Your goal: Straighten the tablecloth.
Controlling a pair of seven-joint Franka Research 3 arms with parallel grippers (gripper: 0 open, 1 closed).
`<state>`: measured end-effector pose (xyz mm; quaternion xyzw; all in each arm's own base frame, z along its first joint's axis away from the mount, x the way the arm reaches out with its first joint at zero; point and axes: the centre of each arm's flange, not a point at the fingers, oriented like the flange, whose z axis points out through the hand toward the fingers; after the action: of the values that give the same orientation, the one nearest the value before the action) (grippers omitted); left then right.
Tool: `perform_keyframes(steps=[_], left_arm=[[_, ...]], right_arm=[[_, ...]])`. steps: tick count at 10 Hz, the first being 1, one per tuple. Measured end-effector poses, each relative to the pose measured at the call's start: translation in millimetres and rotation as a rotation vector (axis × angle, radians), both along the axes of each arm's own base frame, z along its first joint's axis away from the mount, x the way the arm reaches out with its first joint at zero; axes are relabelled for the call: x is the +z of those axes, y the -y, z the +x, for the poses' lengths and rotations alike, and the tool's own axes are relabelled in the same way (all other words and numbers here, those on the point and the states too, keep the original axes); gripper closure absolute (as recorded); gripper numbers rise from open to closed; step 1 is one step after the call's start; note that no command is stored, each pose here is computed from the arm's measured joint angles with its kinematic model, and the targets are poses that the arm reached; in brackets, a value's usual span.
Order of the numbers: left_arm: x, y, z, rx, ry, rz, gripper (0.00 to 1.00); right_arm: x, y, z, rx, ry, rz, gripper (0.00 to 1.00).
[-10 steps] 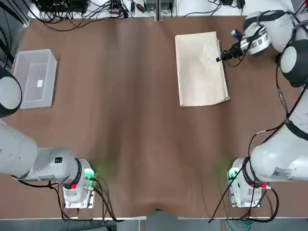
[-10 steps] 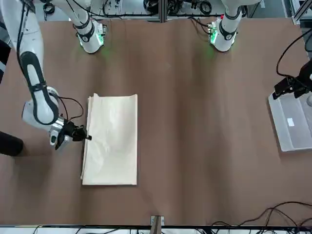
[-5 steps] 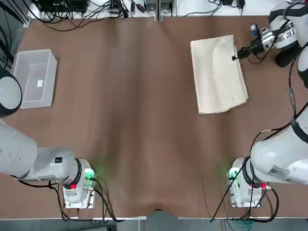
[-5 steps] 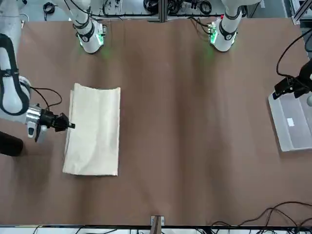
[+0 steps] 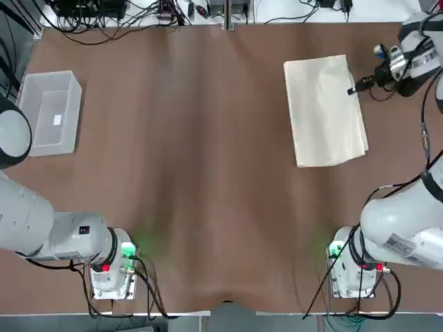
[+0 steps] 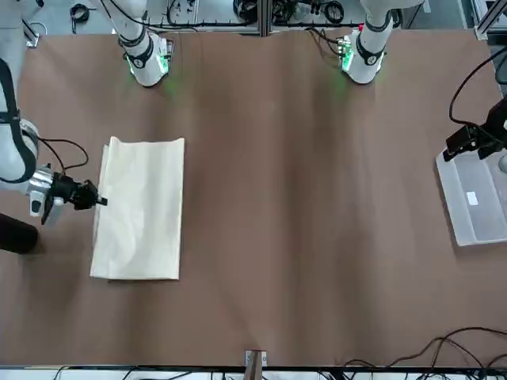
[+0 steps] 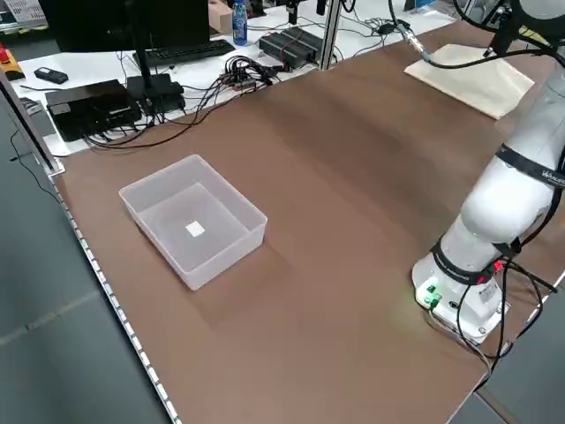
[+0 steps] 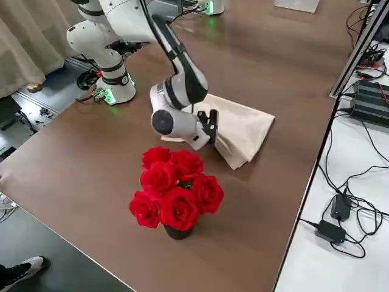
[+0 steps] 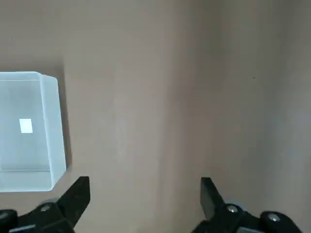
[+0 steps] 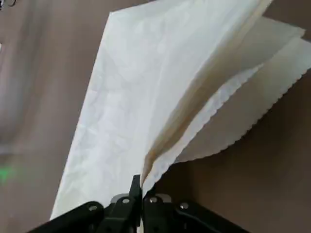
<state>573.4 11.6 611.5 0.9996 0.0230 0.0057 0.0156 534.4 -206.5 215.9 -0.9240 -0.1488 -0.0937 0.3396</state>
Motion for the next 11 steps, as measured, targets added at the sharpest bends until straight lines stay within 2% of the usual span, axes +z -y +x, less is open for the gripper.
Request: perform_keyframes(steps=[2,6,8,10,11], left_arm=[[0.0,-0.1,0.0,0.0,0.0,0.0,0.0],[0.0,-0.1,0.0,0.0,0.0,0.0,0.0],[0.0,-0.1,0.0,0.0,0.0,0.0,0.0],[0.1,-0.1,0.0,0.0,0.0,0.0,0.0],[0.1,-0.2,0.0,0.0,0.0,0.0,0.0]], right_arm=[[-18.7,28.4,-14.9,-0.003,0.017,0.002,0.96],[-17.7,54.7,-15.5,0.018,0.052,-0.037,0.95],[-9.4,59.6,-7.3,0.046,0.066,-0.066,0.69],[13.0,70.1,6.7,0.142,0.073,-0.128,0.35],[33.6,75.5,17.3,0.196,0.081,-0.154,0.21]])
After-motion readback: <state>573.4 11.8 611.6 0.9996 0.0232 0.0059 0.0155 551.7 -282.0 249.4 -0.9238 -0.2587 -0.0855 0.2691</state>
